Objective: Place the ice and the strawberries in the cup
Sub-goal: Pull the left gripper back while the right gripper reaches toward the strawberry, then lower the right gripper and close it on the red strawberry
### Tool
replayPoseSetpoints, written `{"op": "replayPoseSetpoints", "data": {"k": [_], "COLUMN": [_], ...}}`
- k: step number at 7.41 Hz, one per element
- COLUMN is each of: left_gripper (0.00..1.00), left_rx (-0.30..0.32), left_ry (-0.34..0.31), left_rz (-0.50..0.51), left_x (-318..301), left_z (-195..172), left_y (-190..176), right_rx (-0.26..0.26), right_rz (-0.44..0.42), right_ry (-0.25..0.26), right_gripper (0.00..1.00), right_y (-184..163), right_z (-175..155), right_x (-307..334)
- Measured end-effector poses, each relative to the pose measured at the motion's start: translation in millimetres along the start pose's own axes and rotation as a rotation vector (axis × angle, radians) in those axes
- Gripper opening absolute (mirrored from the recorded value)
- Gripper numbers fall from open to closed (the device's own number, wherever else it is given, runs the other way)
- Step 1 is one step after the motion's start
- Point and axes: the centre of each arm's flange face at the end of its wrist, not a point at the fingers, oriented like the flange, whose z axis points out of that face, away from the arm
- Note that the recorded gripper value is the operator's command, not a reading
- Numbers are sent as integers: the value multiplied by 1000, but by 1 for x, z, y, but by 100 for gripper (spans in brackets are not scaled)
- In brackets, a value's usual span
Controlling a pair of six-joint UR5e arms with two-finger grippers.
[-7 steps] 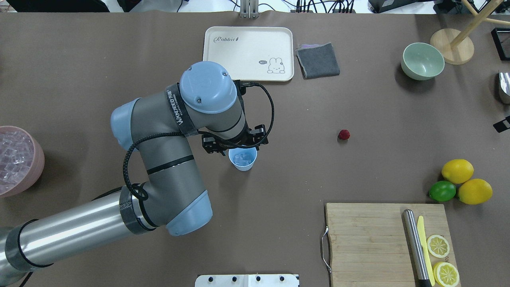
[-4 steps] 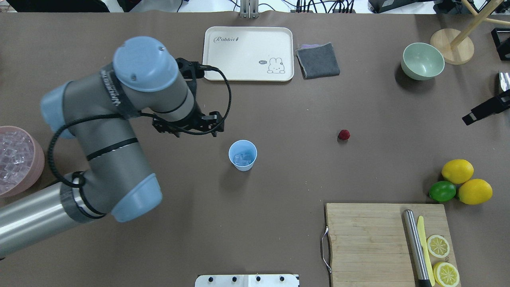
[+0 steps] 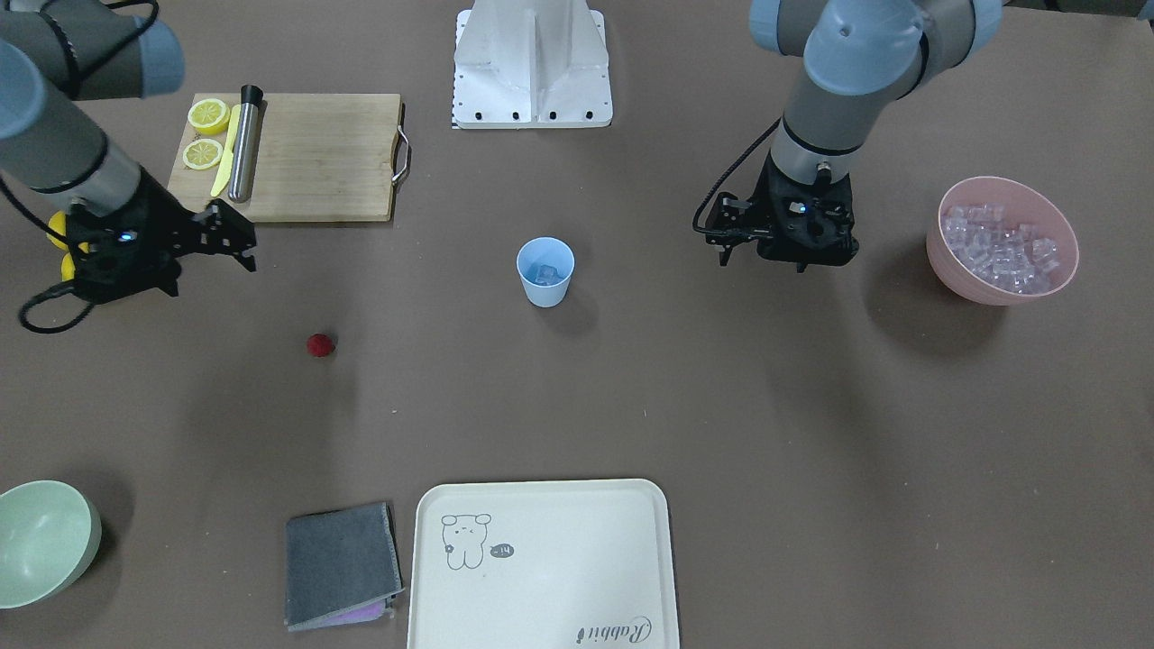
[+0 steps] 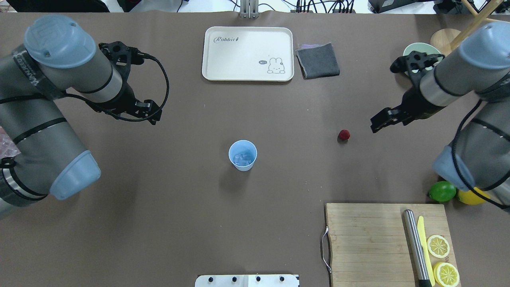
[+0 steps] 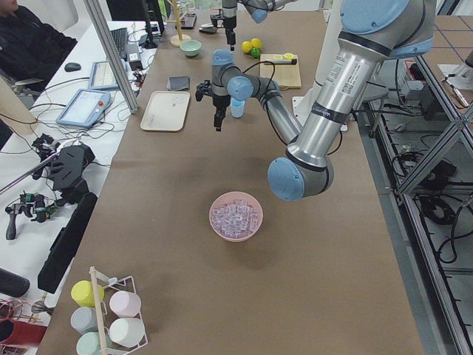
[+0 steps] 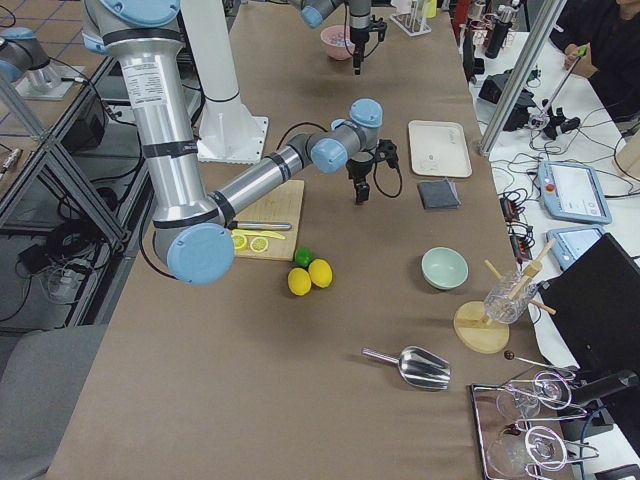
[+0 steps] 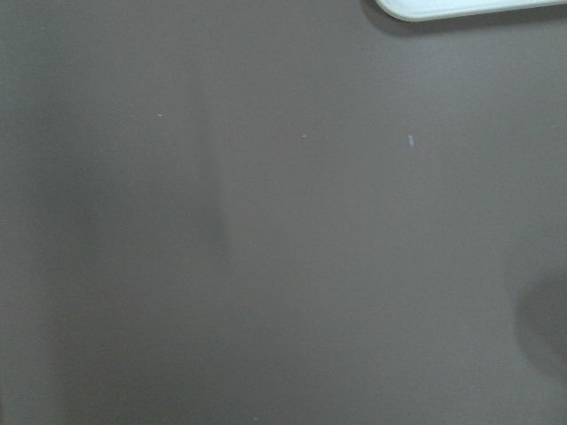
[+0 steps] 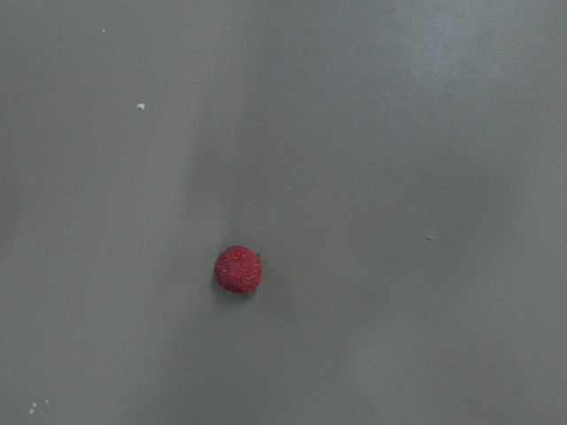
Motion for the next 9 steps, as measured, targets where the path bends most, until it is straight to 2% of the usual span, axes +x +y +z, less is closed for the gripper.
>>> {"op": "replayPoseSetpoints", "data": {"k": [1, 3, 5, 6, 8, 9], "left_gripper": [96, 96, 96, 97, 97, 97], "left_rx": [5, 10, 7, 8, 10, 10], "left_ry": [-16, -45, -51, -51, -50, -51], "left_rz": [13, 51, 72, 75, 77, 76], "left_x": [-24, -79, -104, -106, -107, -107], "left_z": [-3, -13, -19, -21, -23, -23], "left_y": [-1, 8, 11, 12, 13, 12], "right_rx": [10, 24, 25, 22, 18, 19], "right_rz": [3, -11, -21, -21, -21, -24], "right_ry": [-2, 37, 62, 79, 100, 101], "right_gripper": [96, 93, 84, 77, 0, 0], "right_y": [-2, -10, -29, -34, -39, -39], "right_z": [29, 69, 92, 101, 112, 113], "right_x": [-15, -36, -50, -49, -47, -47]}}
